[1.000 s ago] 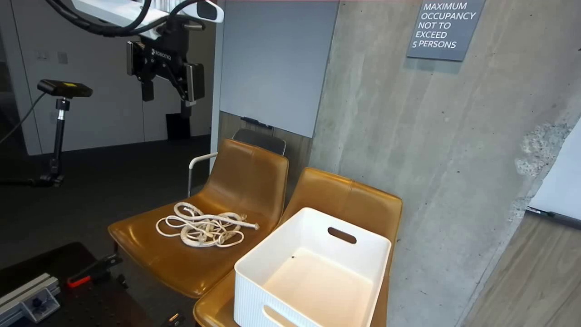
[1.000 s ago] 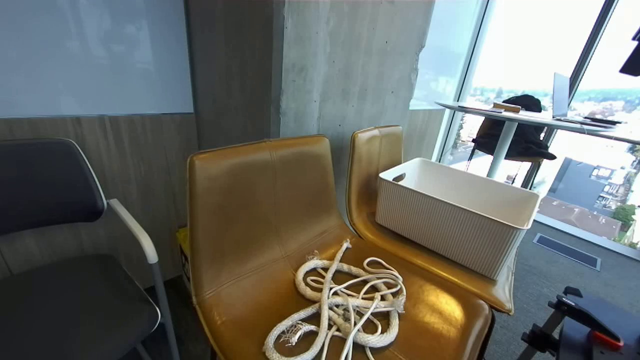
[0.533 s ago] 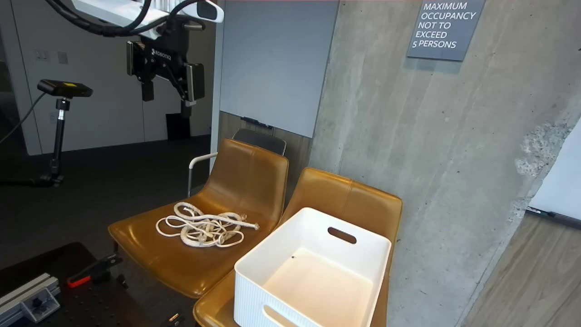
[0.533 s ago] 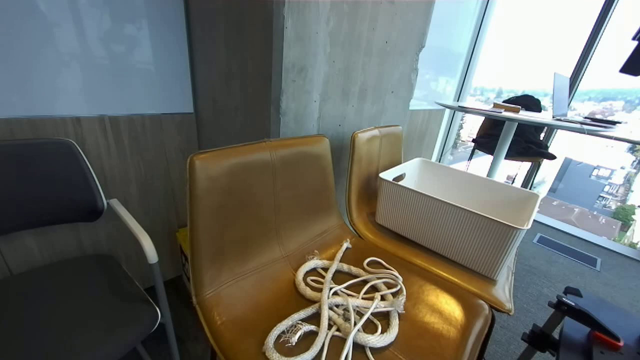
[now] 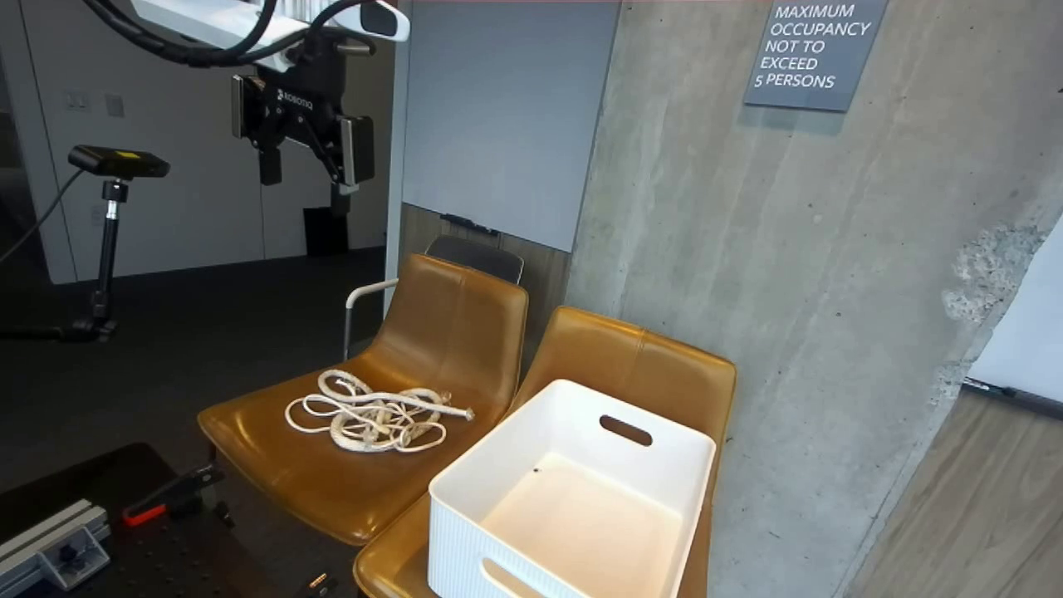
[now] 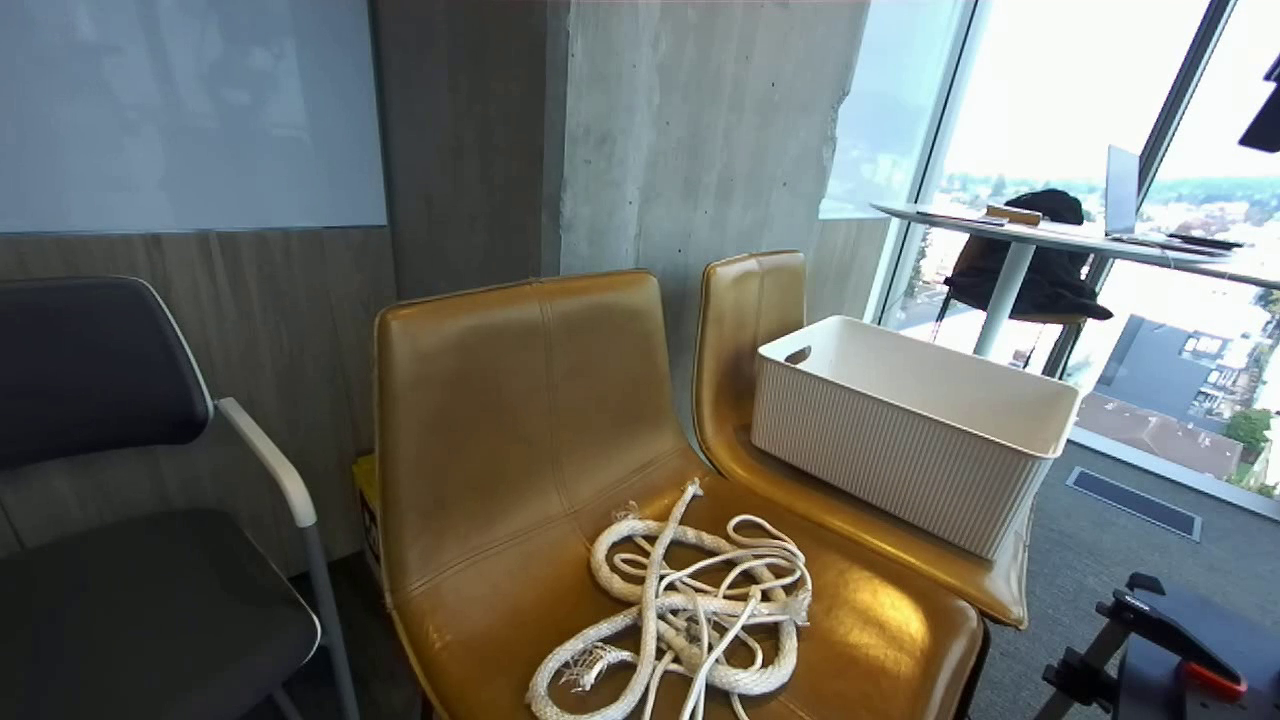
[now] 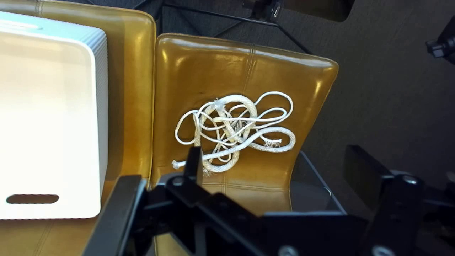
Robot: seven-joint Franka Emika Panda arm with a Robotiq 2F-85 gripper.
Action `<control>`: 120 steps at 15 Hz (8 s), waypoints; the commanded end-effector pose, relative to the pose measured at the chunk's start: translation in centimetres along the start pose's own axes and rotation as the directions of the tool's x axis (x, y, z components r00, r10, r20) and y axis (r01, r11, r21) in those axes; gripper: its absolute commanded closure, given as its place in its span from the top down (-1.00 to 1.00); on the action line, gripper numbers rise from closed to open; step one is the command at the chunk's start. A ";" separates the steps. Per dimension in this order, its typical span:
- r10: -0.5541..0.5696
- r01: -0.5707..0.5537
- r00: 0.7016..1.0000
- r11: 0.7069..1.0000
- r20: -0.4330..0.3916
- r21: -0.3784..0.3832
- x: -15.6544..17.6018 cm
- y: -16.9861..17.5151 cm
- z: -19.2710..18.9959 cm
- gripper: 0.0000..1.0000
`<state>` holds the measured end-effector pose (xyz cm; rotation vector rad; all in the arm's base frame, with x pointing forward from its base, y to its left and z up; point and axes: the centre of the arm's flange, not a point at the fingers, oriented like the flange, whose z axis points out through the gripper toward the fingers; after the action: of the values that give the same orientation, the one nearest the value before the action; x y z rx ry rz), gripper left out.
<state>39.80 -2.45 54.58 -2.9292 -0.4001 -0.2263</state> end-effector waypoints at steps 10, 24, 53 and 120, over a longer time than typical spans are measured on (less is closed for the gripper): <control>-0.106 0.095 0.992 0.984 -0.067 -0.151 5.3 -9.6 1.8 1.00; -0.474 0.453 0.880 0.851 -0.016 -0.264 23.3 -9.4 19.9 1.00; -0.844 0.918 0.373 0.395 0.386 -0.022 24.7 -6.0 54.7 0.50; -0.228 0.215 0.974 0.926 -0.005 -0.310 18.5 29.7 -13.0 -0.92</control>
<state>64.08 -29.29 66.25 -3.2263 -0.7613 -0.3876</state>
